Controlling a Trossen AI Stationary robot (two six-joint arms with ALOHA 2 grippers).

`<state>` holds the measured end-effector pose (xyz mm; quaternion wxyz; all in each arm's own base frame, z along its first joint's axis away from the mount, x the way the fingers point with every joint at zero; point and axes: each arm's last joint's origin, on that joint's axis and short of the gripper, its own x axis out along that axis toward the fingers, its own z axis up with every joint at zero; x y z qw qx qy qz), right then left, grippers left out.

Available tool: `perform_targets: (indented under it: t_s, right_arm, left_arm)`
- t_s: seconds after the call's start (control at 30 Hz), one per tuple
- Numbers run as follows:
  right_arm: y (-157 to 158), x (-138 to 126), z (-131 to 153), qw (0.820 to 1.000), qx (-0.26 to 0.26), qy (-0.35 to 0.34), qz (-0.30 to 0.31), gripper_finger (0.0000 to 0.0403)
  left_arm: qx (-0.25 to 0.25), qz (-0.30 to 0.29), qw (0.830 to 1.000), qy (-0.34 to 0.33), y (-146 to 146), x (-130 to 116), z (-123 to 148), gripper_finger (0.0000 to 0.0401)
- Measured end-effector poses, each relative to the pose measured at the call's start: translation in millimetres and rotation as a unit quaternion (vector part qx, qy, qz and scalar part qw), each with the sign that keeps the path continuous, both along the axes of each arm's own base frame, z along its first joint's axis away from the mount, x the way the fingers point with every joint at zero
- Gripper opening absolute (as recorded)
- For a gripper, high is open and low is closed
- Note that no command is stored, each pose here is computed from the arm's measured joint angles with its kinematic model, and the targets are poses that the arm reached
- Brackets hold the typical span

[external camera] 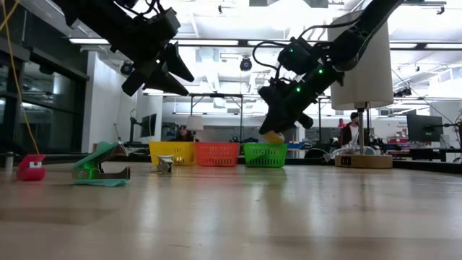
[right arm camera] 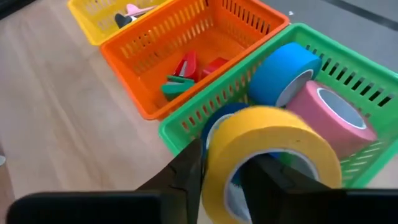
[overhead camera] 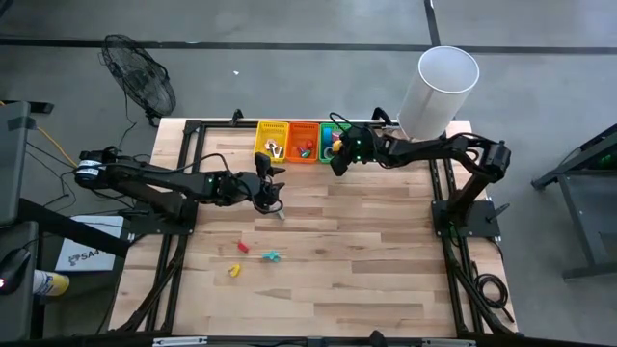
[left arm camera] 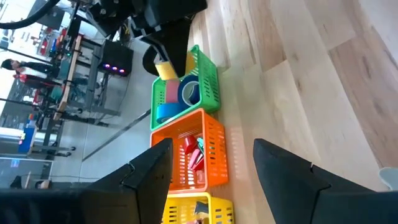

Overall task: Pick and place Stapler, Stapler remover, tape
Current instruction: Put the yellow tape into the green basket, then put the red stapler into the orange basket

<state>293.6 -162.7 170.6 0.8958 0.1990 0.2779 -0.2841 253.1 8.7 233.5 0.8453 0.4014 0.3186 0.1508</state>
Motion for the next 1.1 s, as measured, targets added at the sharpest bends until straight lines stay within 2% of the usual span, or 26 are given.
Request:
perform_targets:
  t_s: [0.23,0.5,0.73,0.97,1.1]
  right_arm:
    - [-0.3,0.2,0.4,1.0,-0.003,0.001,0.001,0.0125]
    - [-6.7,4.8,11.9,0.999,-0.037,-0.002,-0.038,0.0157]
    - [-4.4,6.3,12.5,0.998,-0.042,0.001,-0.042,0.0165]
    - [18.0,4.1,33.3,0.998,-0.059,0.008,-0.011,0.0165]
    - [41.7,-1.4,50.1,0.997,-0.068,0.02,0.011,0.0165]
  left_arm:
    - [-0.001,-0.001,1.0,0.0,-0.1,0.1,-0.1,0.0218]
    - [-0.002,-0.002,1.0,0.0,-0.1,0.1,-0.1,0.0218]
    - [-0.004,-0.007,1.0,0.024,-0.4,-2.1,-3.9,0.0218]
    - [-0.011,0.01,0.999,0.044,0.4,-11.9,-3.0,0.0218]
    - [-0.03,-0.002,0.996,0.083,-0.5,-19.5,-7.1,0.0218]
